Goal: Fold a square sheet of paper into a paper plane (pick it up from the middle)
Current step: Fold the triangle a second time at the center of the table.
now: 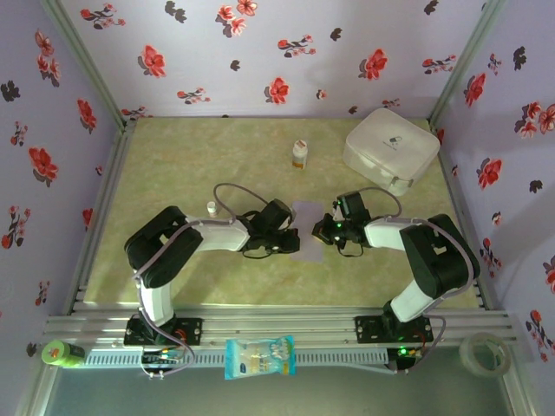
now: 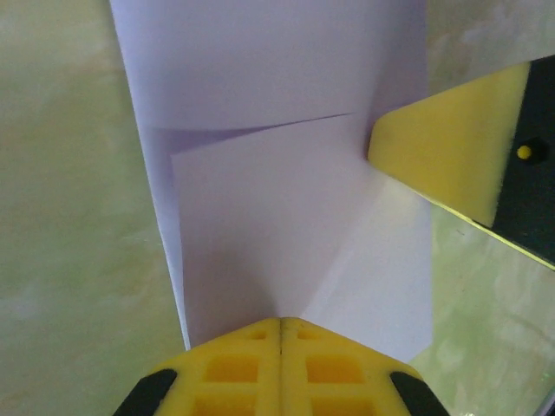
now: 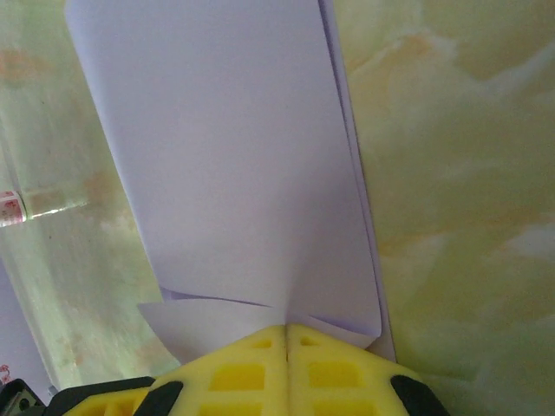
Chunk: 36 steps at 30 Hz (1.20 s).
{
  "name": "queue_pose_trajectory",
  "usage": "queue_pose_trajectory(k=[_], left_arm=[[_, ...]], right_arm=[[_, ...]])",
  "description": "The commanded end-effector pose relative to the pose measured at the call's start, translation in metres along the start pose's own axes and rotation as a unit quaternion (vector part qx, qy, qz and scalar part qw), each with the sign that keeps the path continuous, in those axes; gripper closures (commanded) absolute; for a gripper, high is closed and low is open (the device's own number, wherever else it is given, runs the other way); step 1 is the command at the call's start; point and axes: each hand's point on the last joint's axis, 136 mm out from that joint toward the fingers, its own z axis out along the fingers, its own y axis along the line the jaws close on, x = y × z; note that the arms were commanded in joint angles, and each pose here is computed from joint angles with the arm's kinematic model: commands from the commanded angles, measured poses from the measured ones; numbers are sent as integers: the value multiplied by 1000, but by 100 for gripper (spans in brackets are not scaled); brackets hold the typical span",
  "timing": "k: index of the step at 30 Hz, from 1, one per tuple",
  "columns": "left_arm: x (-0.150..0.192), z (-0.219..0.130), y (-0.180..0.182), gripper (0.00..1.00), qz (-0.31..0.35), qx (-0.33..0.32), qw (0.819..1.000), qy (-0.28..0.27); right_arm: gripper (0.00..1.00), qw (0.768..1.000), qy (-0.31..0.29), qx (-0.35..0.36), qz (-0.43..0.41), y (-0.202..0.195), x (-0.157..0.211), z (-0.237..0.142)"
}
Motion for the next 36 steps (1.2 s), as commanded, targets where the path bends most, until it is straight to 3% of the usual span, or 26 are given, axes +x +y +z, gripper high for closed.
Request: queue_pose_trajectory(k=[1, 9, 16, 36], left_arm=[[22, 7, 27, 100, -14, -37, 999, 25], [27, 7, 32, 100, -19, -40, 999, 27], [27, 8, 33, 100, -14, -41, 999, 30], [40, 11, 36, 100, -26, -31, 999, 37]], right_arm=[[100, 1000, -6, 1, -22, 10, -3, -9], [100, 998, 15, -19, -66, 32, 20, -4], [100, 998, 31, 44, -38, -7, 33, 13], [99, 995, -85, 50, 30, -32, -46, -27]])
